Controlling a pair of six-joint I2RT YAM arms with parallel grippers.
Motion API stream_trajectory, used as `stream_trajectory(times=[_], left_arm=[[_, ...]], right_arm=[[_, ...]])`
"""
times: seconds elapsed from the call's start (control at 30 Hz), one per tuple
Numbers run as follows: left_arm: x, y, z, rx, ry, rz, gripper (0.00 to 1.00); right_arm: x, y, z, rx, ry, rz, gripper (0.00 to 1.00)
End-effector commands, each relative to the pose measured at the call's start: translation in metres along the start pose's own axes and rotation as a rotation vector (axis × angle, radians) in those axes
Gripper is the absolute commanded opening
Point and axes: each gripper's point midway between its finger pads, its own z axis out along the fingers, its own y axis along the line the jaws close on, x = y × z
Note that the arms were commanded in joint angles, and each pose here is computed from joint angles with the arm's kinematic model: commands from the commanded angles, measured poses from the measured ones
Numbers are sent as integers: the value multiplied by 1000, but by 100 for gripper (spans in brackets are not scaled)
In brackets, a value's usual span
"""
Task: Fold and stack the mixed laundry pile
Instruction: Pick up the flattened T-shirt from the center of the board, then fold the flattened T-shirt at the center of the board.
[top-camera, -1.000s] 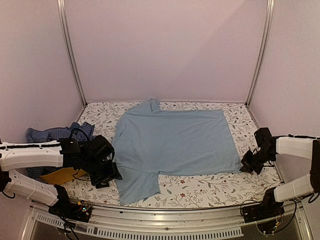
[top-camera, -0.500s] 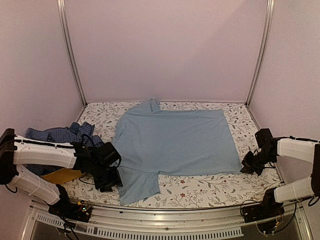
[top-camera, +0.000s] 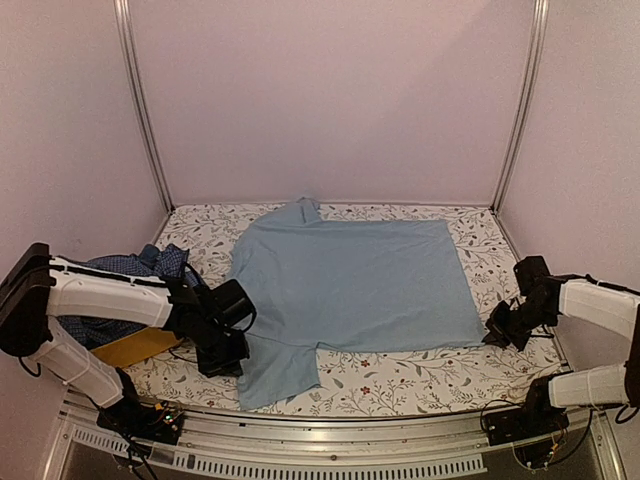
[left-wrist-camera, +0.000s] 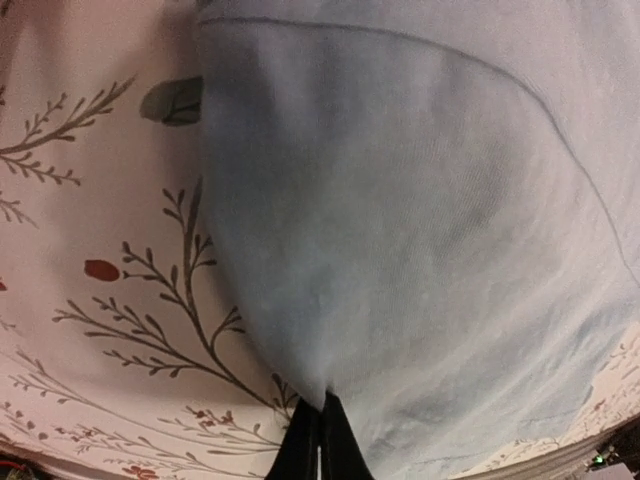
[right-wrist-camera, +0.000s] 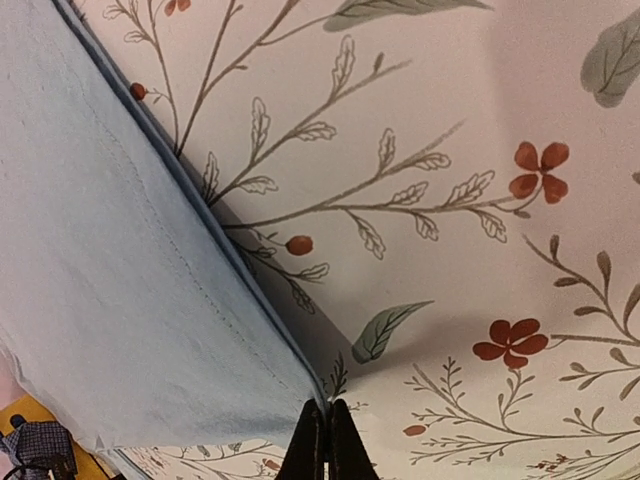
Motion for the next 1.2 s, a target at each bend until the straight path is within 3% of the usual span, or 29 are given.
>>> stream_trajectory(times=[0.0,0.33,0.63,1.17], left_arm=[[3,-2,-23,29,-8,20,0],[-9,-33,-72,159,-76,68,0],[-51,-50,-112,207,-167,43,0],[-122,-79,-128,229,-235,73,0]], right_arm=[[9,-1,-9,-5,21,19,0],[14,10,-37,-87,-15,28,0],[-21,34,-56,-80,-96,23,0],[-58,60,-44,-55,-76,35,0]])
